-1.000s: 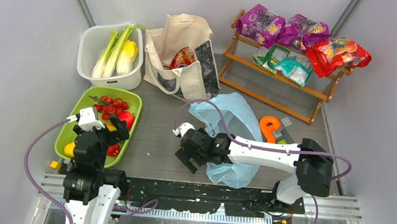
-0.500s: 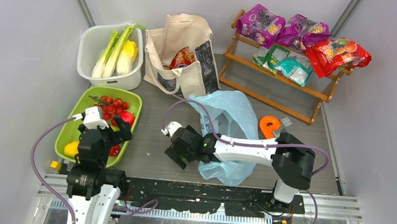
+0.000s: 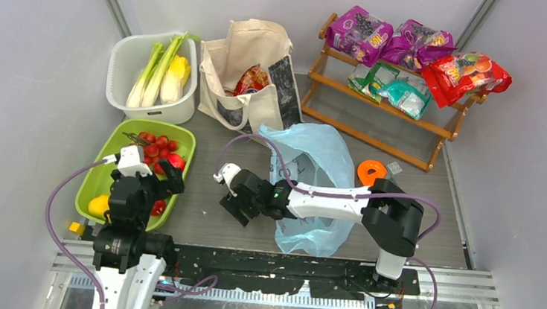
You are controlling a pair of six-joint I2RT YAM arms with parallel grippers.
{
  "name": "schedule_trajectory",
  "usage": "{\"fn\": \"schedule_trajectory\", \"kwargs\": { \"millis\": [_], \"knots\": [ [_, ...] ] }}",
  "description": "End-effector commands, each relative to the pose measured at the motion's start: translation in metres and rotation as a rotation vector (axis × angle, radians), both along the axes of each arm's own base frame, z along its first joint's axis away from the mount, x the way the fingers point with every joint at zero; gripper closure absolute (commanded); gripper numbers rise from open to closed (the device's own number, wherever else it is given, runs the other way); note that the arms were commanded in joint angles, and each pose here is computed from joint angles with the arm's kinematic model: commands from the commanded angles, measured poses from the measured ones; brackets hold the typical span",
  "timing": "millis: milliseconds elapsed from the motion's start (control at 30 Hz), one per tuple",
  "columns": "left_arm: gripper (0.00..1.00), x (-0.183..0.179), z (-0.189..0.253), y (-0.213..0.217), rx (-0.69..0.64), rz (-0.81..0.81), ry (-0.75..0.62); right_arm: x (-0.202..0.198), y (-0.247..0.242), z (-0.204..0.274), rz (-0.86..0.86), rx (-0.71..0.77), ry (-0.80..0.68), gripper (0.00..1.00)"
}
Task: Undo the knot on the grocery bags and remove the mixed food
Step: Pick up the fake fruit from the center of the board, then place the fake fruit in the bin.
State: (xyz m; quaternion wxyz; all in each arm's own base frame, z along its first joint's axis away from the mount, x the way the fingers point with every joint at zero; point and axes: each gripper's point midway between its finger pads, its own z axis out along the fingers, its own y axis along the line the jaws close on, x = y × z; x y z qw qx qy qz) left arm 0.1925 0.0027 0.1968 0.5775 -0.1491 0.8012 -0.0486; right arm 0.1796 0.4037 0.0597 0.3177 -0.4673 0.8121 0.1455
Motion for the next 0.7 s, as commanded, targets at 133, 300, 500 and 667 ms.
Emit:
{"fn": "schedule_trajectory", "kwargs": {
  "millis": [133,300,500,667],
  "knots": [
    [0.01,-0.008,0.035,0.015,0.018,0.081,-0.074,0.003,0.031,0.119,0.060,0.295,-0.095,0.50],
    [0.01,-0.028,0.068,0.036,0.043,0.195,-0.175,0.006,0.082,0.173,0.137,0.471,-0.116,0.50],
    [0.01,-0.054,0.084,0.053,0.039,0.300,-0.262,0.007,0.160,0.206,0.270,0.623,-0.088,0.50],
    [0.01,-0.071,0.089,0.063,0.028,0.362,-0.306,0.006,0.208,0.193,0.336,0.646,-0.047,0.44]
  ]
}}
